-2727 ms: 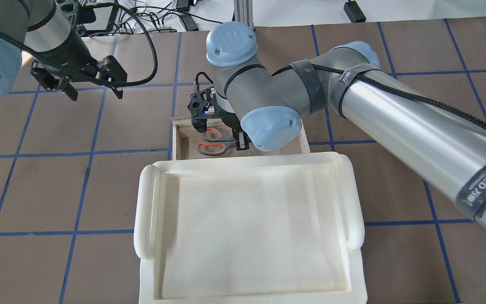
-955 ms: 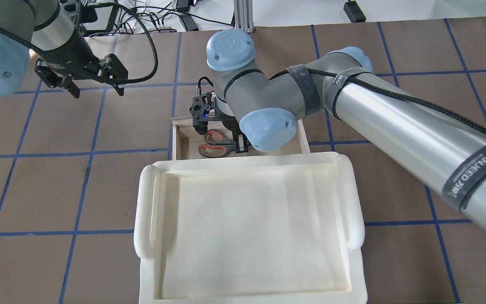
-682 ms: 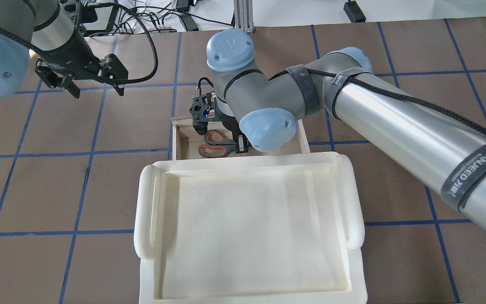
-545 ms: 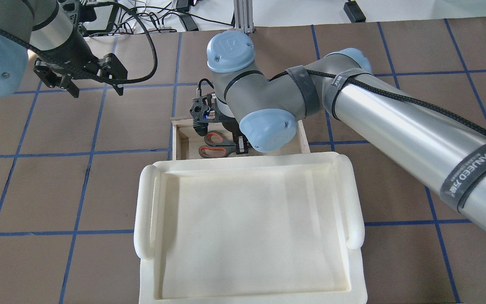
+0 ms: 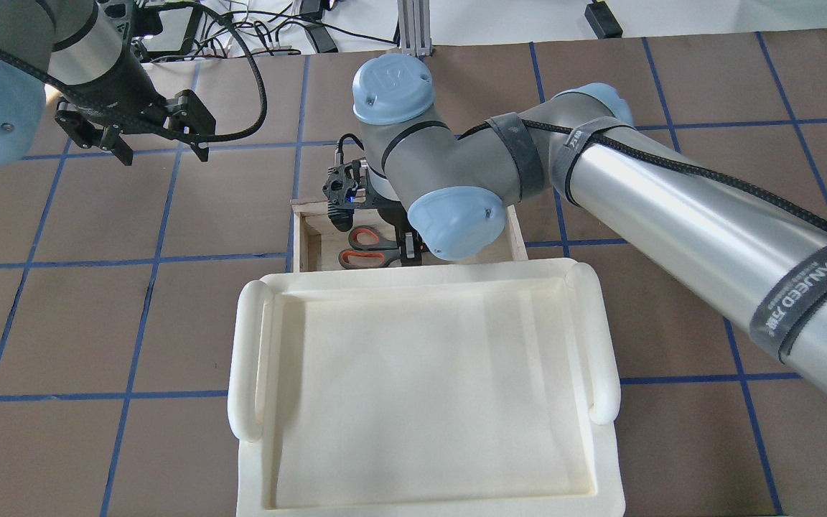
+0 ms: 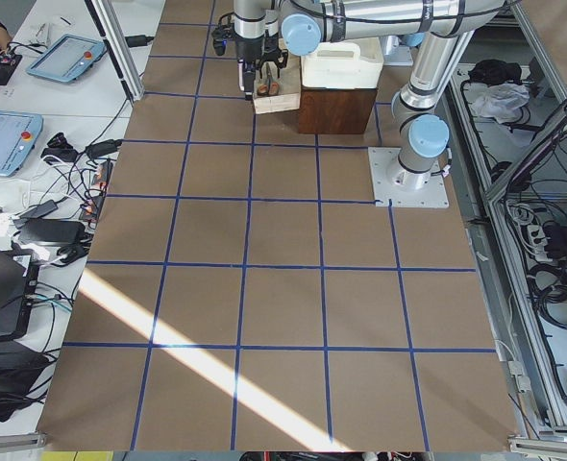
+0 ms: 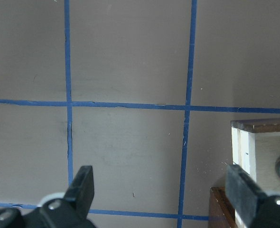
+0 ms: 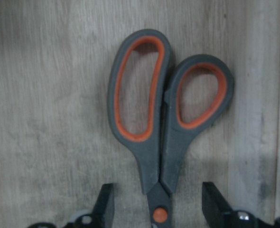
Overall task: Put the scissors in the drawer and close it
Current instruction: 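Open the right gripper, release the scissors, and raise it away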
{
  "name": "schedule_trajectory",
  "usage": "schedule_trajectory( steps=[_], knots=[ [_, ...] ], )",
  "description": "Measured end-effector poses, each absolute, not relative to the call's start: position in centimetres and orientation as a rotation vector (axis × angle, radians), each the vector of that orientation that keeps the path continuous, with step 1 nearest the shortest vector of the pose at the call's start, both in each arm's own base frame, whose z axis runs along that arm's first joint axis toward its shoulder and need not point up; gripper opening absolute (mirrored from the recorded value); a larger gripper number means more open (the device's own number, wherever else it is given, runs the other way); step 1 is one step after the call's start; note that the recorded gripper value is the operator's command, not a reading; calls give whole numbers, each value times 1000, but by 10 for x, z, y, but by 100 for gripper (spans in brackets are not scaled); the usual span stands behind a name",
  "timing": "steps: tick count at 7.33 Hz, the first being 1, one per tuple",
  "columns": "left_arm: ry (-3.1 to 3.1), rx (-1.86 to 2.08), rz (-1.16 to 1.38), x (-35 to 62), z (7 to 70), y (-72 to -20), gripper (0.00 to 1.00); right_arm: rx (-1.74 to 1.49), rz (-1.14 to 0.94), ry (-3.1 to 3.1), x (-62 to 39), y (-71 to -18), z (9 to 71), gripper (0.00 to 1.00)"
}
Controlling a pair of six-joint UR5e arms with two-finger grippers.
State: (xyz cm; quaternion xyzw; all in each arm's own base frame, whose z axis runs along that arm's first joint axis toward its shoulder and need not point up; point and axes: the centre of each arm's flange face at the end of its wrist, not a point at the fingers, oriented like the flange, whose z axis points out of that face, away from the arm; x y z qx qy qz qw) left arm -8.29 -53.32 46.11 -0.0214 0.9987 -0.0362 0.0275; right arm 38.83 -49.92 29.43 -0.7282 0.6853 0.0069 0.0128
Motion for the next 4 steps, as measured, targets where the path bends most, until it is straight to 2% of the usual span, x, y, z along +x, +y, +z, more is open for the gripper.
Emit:
schedule_trajectory(
  steps=[2, 4],
  knots=[
    [3085, -67, -116, -83, 462, -535, 100, -2276, -38, 2154, 384, -498, 321, 100],
    [3085, -77, -132, -84, 466, -537, 100, -2236, -137, 2216, 350, -499, 379, 100]
  ],
)
